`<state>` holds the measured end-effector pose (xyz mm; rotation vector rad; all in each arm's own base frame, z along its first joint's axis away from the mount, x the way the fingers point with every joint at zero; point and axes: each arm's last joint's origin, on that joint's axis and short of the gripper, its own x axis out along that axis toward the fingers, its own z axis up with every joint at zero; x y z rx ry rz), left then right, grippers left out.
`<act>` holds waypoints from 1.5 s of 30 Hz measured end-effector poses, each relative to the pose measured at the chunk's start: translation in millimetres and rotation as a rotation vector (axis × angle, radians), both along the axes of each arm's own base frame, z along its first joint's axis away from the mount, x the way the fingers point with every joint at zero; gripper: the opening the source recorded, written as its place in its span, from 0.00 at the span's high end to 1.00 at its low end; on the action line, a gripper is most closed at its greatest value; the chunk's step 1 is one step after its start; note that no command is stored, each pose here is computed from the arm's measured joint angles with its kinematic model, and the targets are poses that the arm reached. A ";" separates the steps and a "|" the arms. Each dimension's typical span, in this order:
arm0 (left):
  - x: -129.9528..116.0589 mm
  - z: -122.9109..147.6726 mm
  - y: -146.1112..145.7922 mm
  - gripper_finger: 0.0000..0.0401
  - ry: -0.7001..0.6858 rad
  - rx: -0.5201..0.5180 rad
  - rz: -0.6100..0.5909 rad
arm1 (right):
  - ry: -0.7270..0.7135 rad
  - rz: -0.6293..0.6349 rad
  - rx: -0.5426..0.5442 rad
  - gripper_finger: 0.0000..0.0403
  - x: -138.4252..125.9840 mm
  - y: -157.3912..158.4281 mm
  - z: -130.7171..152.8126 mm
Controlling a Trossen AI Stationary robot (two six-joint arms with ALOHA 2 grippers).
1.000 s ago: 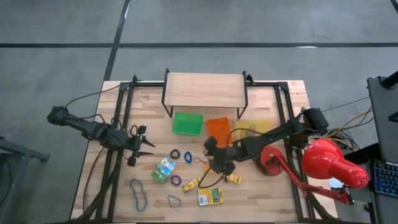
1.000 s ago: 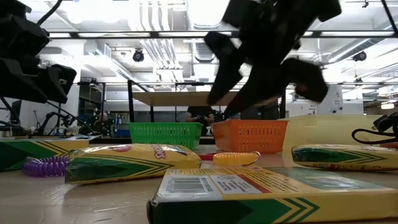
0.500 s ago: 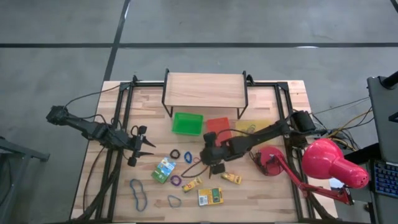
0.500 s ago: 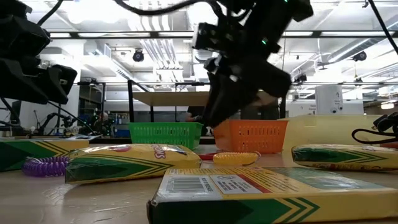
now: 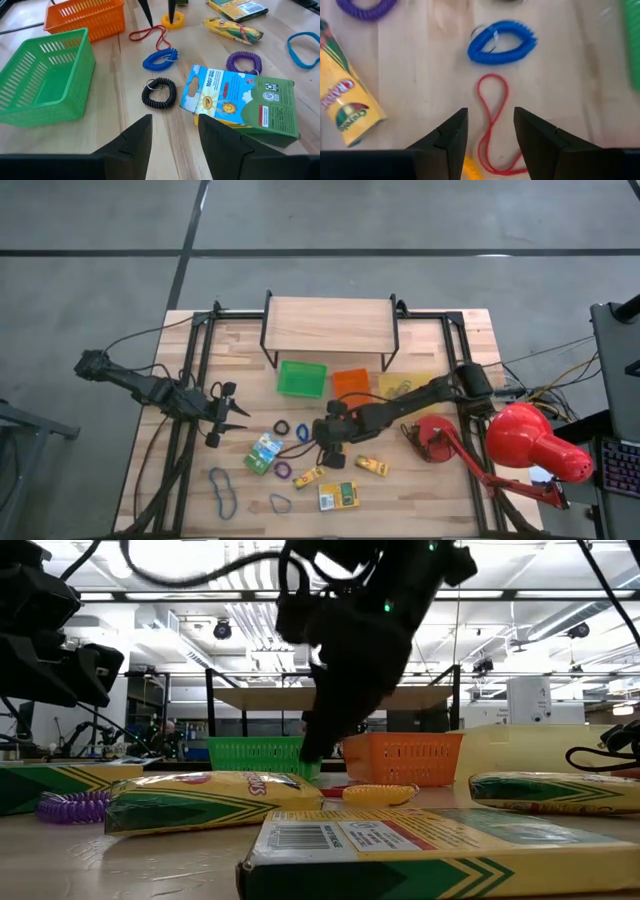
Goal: Pick & Place Office Desk Supplies
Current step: Put the red rubber band into the yellow bin
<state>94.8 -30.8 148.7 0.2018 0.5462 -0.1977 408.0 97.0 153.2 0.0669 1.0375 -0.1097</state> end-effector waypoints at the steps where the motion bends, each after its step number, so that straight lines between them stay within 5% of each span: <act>1: 0.0 0.0 0.0 0.59 0.000 0.000 0.000 | 0.009 0.002 0.000 0.60 0.9 0.6 -3.7; 45: -0.1 0.0 0.0 0.59 -0.001 0.001 -0.001 | 0.061 -0.054 0.016 0.75 -0.9 3.1 -27.6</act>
